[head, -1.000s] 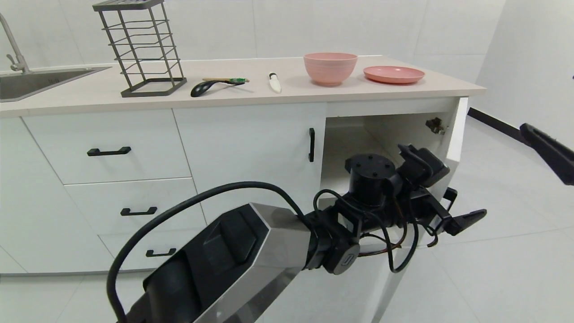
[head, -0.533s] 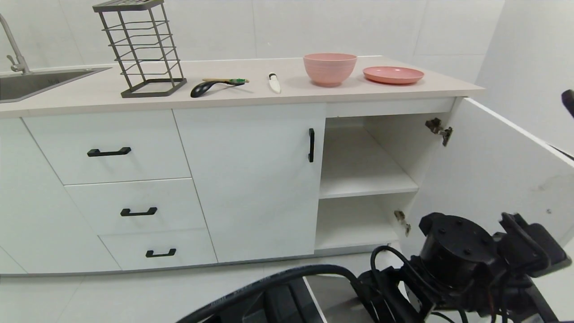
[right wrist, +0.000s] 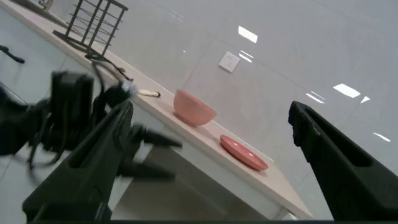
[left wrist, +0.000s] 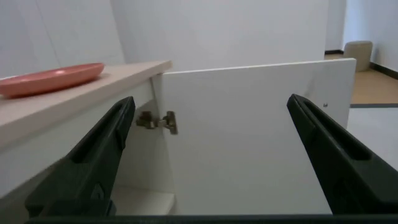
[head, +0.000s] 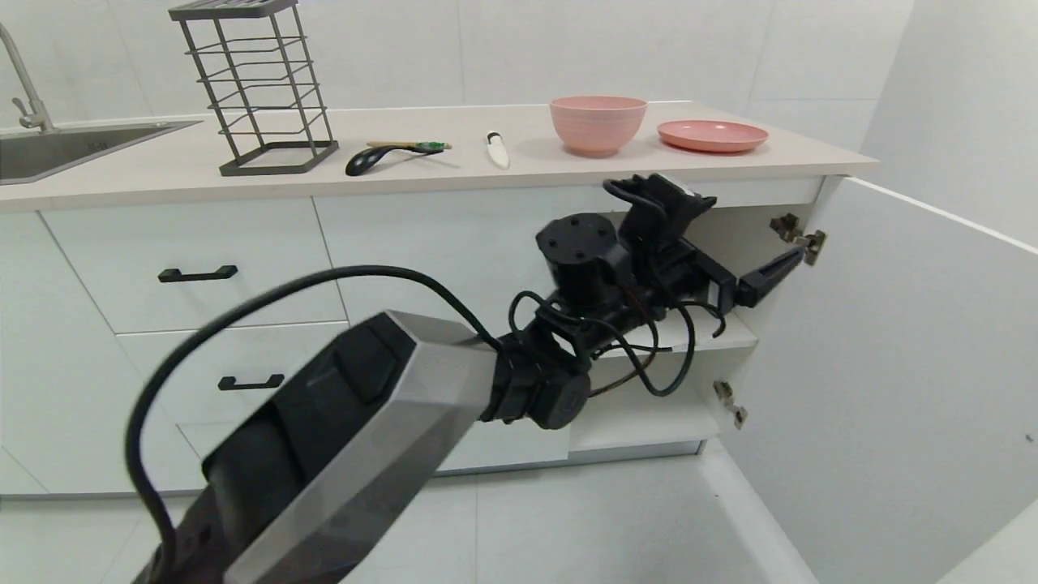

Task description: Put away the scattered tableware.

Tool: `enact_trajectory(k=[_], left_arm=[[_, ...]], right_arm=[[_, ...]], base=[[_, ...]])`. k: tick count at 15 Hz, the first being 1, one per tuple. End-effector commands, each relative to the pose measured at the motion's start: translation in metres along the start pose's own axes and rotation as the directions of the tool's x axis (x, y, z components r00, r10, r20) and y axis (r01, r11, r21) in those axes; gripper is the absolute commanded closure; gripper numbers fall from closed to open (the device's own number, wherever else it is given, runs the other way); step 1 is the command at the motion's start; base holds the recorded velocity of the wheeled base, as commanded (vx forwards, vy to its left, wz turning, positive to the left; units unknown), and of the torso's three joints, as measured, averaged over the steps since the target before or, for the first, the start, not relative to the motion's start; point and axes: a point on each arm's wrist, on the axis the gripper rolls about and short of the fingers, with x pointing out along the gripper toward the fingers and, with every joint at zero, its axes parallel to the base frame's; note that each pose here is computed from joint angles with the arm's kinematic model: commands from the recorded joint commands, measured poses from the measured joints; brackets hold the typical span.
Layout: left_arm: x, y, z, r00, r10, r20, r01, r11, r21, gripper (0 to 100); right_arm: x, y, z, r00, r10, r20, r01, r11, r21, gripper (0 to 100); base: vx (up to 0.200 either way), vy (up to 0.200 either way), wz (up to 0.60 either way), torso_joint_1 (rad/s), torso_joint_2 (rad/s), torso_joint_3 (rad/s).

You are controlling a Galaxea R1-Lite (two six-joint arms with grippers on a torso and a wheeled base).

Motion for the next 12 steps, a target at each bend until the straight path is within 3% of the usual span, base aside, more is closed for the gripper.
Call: enact_trajectory(k=[1,3,4,5,8,9,10,11,12], left_arm=[[-0.075,0.03,0.099,0.992,0.122,-0.034,-0.121,0.992,0.025,0],[-0.141,0.026,0.118,0.972,0.188,-0.141,-0.186,0.982,0.023,0],[-0.163,0.023,0.125,0.964,0.212,-0.158,-0.21,0.977,0.029,0],[-0.213,0.014,0.136,0.944,0.27,-0.19,-0.266,0.963,0.046,0],[-0.296,-0.009,0.157,0.897,0.405,-0.177,-0.389,0.913,0.118,0],[-0.339,-0.02,0.171,0.842,0.517,-0.152,-0.488,0.852,0.19,0],[-0.359,-0.031,0.178,0.816,0.562,-0.137,-0.529,0.82,0.218,0],[-0.376,-0.046,0.184,0.808,0.578,-0.119,-0.541,0.806,0.241,0],[-0.387,-0.063,0.187,0.814,0.571,-0.104,-0.533,0.807,0.253,0]], right_arm=[[-0.027,0.024,-0.002,1.0,0.009,-0.027,-0.008,1.0,0.025,0],[-0.036,0.032,-0.005,0.999,0.012,-0.052,-0.01,0.999,0.046,0],[-0.037,0.034,-0.005,0.998,0.014,-0.059,-0.011,0.999,0.053,0],[-0.043,0.039,-0.003,0.996,0.018,-0.085,-0.012,0.997,0.075,0],[-0.058,0.051,0.001,0.992,0.029,-0.122,-0.016,0.994,0.107,0],[-0.068,0.058,0.006,0.993,0.023,-0.114,-0.012,0.995,0.1,0],[-0.074,0.063,0.008,0.992,0.018,-0.121,-0.006,0.995,0.1,0],[-0.082,0.069,0.01,0.993,0.022,-0.12,-0.01,0.995,0.102,0],[-0.09,0.077,0.011,0.992,0.035,-0.117,-0.022,0.994,0.11,0]], base=[[0.0,0.0,0.0,0.0,0.0,0.0],[0.0,0.0,0.0,0.0,0.0,0.0],[0.0,0.0,0.0,0.0,0.0,0.0],[0.0,0.0,0.0,0.0,0.0,0.0],[0.0,0.0,0.0,0.0,0.0,0.0],[0.0,0.0,0.0,0.0,0.0,0.0],[0.0,0.0,0.0,0.0,0.0,0.0],[0.0,0.0,0.0,0.0,0.0,0.0],[0.0,0.0,0.0,0.0,0.0,0.0]])
